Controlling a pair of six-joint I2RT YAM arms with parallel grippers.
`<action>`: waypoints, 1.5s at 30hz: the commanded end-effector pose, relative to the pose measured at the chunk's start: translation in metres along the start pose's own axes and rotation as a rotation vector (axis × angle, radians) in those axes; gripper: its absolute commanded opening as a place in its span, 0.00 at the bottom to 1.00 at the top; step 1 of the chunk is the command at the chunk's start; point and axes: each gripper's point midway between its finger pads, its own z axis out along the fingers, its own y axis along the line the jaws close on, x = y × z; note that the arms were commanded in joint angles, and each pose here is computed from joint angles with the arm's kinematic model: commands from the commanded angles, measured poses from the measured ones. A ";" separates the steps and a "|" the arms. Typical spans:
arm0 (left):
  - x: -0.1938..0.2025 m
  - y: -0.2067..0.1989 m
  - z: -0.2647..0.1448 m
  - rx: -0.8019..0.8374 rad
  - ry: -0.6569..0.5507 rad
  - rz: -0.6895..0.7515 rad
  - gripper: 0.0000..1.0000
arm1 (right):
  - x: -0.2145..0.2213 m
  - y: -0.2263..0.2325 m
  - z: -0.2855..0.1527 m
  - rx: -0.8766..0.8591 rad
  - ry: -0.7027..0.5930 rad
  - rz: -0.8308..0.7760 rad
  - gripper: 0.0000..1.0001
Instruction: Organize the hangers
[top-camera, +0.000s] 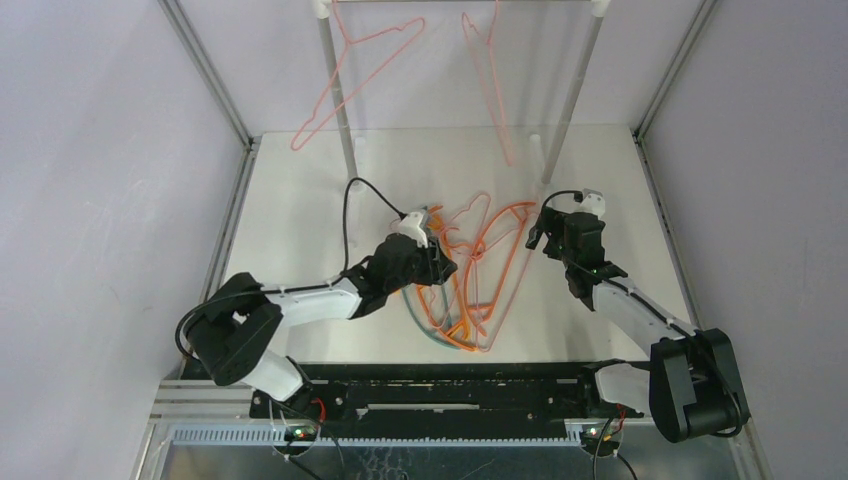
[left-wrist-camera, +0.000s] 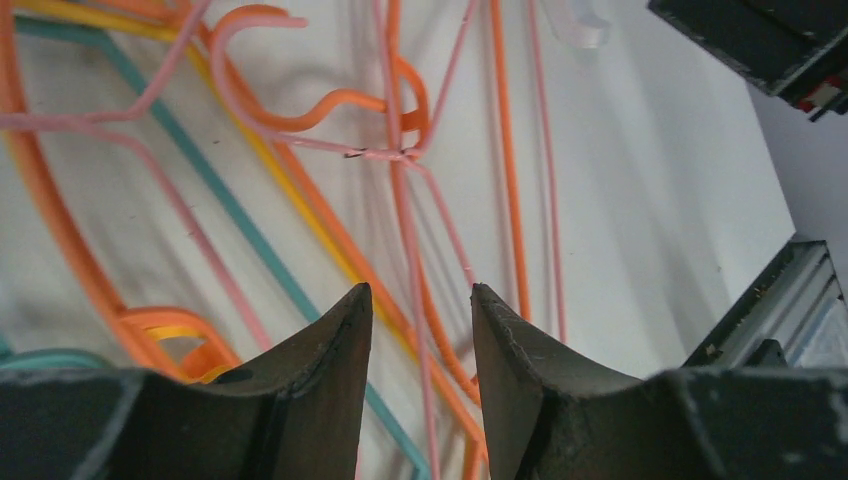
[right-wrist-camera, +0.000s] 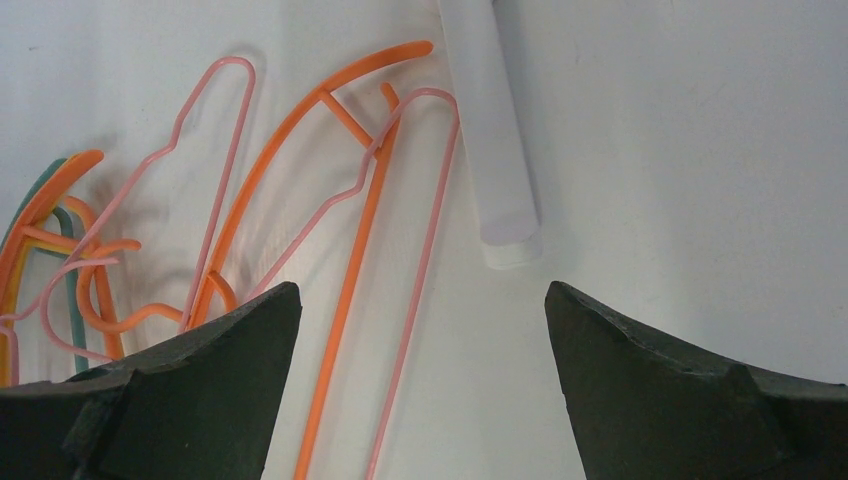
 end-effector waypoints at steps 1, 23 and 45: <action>-0.014 -0.025 0.004 0.042 -0.021 0.027 0.45 | -0.027 0.009 0.000 -0.012 -0.064 0.002 1.00; 0.048 -0.063 0.044 0.056 0.189 0.086 0.45 | -0.029 0.005 -0.001 -0.002 -0.065 0.017 1.00; 0.064 -0.053 0.058 -0.023 0.250 0.103 0.45 | -0.030 0.002 -0.002 -0.003 -0.063 0.027 1.00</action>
